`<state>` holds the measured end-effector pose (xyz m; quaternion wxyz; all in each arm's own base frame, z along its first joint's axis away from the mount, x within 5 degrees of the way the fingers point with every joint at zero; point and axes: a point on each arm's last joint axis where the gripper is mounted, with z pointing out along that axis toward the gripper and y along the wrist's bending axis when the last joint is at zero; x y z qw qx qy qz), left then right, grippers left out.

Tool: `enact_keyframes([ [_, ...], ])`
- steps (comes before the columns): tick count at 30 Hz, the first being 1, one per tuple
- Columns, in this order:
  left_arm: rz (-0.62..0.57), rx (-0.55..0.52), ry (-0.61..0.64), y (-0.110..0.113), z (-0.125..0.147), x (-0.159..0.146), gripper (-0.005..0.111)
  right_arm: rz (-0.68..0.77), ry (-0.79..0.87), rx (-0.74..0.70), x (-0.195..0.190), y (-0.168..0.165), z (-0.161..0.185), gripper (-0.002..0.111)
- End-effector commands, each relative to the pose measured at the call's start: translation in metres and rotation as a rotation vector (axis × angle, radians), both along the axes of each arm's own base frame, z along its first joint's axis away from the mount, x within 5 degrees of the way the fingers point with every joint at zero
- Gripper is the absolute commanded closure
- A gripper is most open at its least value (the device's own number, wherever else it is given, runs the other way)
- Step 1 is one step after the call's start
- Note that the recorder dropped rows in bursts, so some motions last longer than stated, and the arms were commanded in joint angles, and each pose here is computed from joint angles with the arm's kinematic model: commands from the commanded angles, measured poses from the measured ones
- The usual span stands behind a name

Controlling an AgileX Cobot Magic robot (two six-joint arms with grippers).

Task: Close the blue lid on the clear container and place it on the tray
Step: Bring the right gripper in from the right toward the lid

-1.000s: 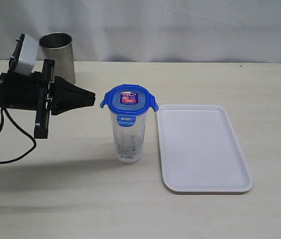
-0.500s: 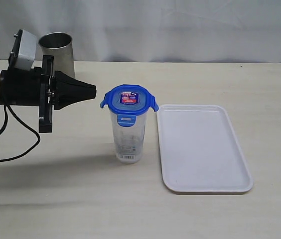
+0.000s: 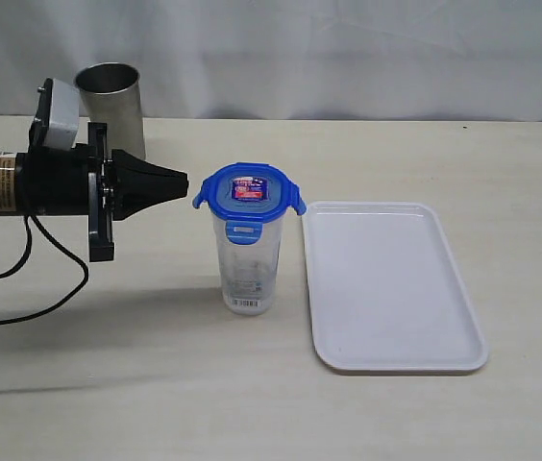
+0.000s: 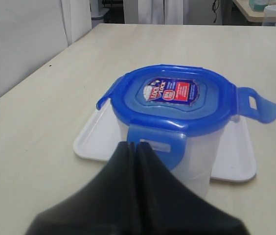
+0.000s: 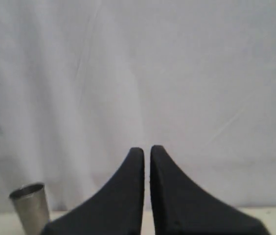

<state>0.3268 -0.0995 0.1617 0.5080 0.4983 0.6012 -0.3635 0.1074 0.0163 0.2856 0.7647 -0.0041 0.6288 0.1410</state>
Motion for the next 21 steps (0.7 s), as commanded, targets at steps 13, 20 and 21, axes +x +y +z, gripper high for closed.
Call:
enact_keyframes([
  [13,0.009,-0.015,-0.009,-0.001,0.002,0.002,0.107,0.732,0.448,-0.114,0.153,0.051,-0.057,0.104],
  [20,0.009,-0.015,-0.009,-0.001,0.002,0.002,0.107,0.858,0.415,-0.195,0.172,0.078,-0.077,0.104],
  [21,0.009,-0.015,-0.009,-0.001,0.002,0.002,0.107,0.848,0.428,-0.2,0.174,0.082,-0.081,0.104],
])
